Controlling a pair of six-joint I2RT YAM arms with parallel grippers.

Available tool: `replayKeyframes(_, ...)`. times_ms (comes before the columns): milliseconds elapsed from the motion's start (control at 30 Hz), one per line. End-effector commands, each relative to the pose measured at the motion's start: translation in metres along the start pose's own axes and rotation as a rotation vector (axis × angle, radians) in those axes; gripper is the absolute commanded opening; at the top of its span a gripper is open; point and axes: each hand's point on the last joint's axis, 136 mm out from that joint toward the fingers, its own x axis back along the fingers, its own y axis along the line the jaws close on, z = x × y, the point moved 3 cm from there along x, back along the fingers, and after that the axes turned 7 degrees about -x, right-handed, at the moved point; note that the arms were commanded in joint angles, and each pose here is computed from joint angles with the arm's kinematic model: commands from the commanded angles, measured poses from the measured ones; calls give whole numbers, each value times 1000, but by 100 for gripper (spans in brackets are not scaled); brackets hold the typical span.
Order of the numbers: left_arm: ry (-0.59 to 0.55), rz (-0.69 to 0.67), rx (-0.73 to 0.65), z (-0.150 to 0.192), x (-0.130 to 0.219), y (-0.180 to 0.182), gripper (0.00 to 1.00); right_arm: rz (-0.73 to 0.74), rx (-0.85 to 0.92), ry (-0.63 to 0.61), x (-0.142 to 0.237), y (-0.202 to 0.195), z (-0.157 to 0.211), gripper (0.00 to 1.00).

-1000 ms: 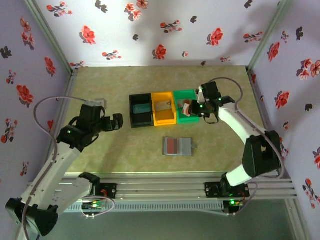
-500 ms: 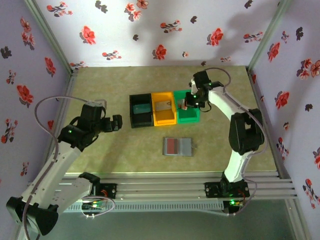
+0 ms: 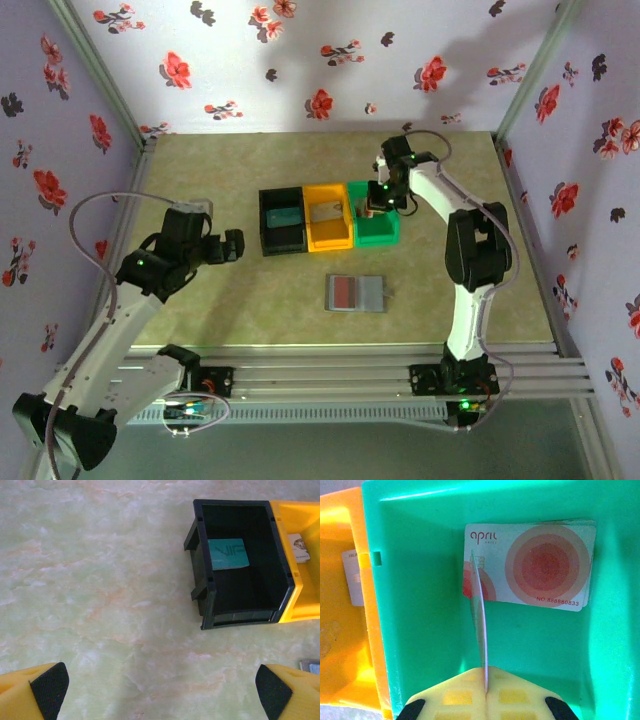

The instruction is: Take the credit cards out of the card holder

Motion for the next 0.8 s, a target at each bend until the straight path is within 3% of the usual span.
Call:
replayKeyframes(0,18,-37,-18,4,-4,6,100,-3,20,25,-1,1,-5,0)
replayKeyframes(567,29,-46,-19,5,-6,7,100,58,17,87,-13,-8,-15,0)
replayKeyframes(767,31,-47,-20,6,-7,7,100,89,14,95,-16,-14,-15,10)
